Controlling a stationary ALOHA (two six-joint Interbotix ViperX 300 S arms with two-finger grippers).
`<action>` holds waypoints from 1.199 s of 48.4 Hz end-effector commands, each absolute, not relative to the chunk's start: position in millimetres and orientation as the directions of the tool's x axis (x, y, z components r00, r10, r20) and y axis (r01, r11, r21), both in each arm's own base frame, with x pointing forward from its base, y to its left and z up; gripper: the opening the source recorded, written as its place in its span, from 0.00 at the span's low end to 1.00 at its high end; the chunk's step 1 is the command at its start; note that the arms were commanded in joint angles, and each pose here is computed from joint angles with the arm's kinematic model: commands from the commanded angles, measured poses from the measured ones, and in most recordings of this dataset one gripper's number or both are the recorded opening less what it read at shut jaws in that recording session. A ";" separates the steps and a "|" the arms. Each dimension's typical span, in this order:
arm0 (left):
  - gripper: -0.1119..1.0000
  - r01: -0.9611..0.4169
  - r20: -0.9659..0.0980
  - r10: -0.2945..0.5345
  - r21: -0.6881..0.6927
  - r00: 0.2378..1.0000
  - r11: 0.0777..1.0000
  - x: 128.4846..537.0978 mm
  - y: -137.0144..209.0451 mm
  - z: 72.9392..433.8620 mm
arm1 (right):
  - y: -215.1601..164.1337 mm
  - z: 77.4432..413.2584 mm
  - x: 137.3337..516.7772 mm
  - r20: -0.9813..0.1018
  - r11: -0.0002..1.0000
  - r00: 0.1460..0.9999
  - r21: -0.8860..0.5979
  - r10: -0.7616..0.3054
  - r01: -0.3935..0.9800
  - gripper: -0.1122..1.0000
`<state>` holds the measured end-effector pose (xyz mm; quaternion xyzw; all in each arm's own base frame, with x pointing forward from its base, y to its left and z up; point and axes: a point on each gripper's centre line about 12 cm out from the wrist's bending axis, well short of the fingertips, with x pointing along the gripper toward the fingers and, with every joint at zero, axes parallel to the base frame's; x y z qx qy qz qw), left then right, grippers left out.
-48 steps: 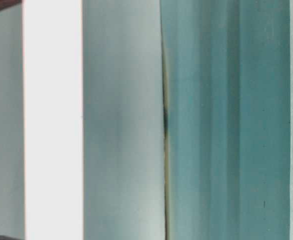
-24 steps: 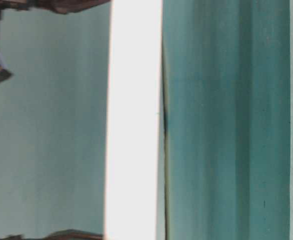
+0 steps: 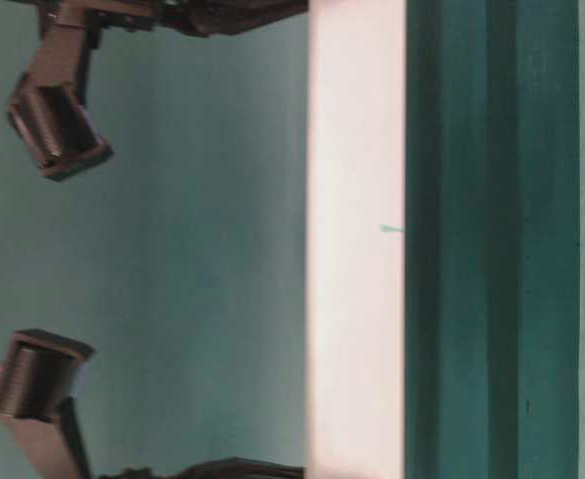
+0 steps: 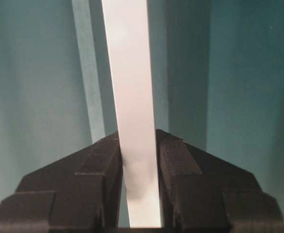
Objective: Lift a wooden board with both hands.
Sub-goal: 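Lower the white board with both grippers back toward the table, then set the white board down on the table, still gripped by both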
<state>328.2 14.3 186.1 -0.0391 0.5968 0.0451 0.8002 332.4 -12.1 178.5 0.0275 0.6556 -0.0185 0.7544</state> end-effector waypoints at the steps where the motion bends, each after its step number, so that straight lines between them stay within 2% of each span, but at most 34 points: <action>1: 0.26 -0.121 -0.955 0.027 -0.009 0.297 0.993 327.6 14.0 180.3 | -9.7 170.9 335.3 -0.990 0.999 0.141 0.016 0.009 0.051 0.29; 18: 0.26 -0.121 -0.950 0.024 -0.014 0.310 0.993 328.9 13.2 151.7 | -6.3 145.2 336.2 -0.992 0.999 0.126 0.019 0.013 0.044 0.29; 28: 0.26 -0.117 -0.965 0.022 -0.009 0.260 0.993 326.2 12.1 131.8 | -4.7 135.4 336.4 -0.991 0.999 0.135 0.020 0.014 0.041 0.29; 39: 0.26 -0.113 -0.960 0.022 -0.010 0.278 0.994 330.1 11.7 126.6 | 2.7 124.1 338.7 -0.992 1.000 0.126 0.022 0.019 0.022 0.29; 58: 0.26 -0.102 -0.968 0.017 -0.009 0.250 0.995 327.1 7.0 116.0 | 9.1 117.3 342.2 -0.990 1.000 0.136 0.023 0.022 0.005 0.29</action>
